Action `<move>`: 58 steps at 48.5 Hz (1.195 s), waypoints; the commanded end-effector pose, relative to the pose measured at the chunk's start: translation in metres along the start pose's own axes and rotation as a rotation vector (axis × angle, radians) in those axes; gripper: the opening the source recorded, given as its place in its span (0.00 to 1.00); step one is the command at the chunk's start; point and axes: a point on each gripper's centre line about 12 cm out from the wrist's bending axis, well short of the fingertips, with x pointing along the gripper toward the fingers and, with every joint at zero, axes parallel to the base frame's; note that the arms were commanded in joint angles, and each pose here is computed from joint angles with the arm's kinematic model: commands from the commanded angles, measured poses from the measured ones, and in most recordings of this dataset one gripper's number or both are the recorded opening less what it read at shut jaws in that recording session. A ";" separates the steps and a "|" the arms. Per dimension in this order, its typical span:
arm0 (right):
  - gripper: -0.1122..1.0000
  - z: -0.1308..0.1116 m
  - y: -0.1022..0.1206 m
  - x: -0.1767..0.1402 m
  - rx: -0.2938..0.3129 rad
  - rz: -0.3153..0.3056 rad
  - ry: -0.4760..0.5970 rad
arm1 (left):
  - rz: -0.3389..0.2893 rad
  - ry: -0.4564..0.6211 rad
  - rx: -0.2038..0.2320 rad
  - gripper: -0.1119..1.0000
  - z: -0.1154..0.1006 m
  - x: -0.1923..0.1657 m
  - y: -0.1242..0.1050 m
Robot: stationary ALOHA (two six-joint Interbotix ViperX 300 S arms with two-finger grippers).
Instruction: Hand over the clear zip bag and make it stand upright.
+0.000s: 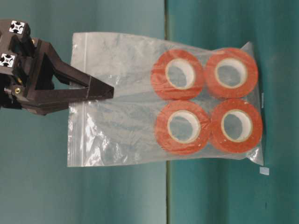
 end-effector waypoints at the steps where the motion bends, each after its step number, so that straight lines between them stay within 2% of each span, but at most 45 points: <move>1: 0.11 0.003 0.005 -0.010 -0.005 -0.006 -0.027 | 0.000 -0.017 0.001 0.94 0.005 -0.001 0.000; 23: 0.11 0.001 0.010 -0.002 0.003 0.001 -0.018 | 0.001 -0.005 0.000 0.94 0.000 -0.001 0.000; 29: 0.11 0.000 0.011 0.002 0.032 0.000 -0.022 | 0.000 0.038 0.002 0.94 -0.016 0.003 0.000; 35: 0.11 -0.003 0.011 0.004 0.035 -0.001 -0.022 | -0.003 0.071 0.001 0.94 -0.035 0.009 0.000; 43: 0.11 -0.004 0.011 0.006 0.046 -0.003 -0.028 | -0.006 0.048 0.002 0.94 -0.045 0.022 0.001; 58: 0.11 -0.003 0.008 0.006 0.057 -0.010 -0.041 | -0.026 0.093 0.001 0.94 -0.068 0.063 -0.005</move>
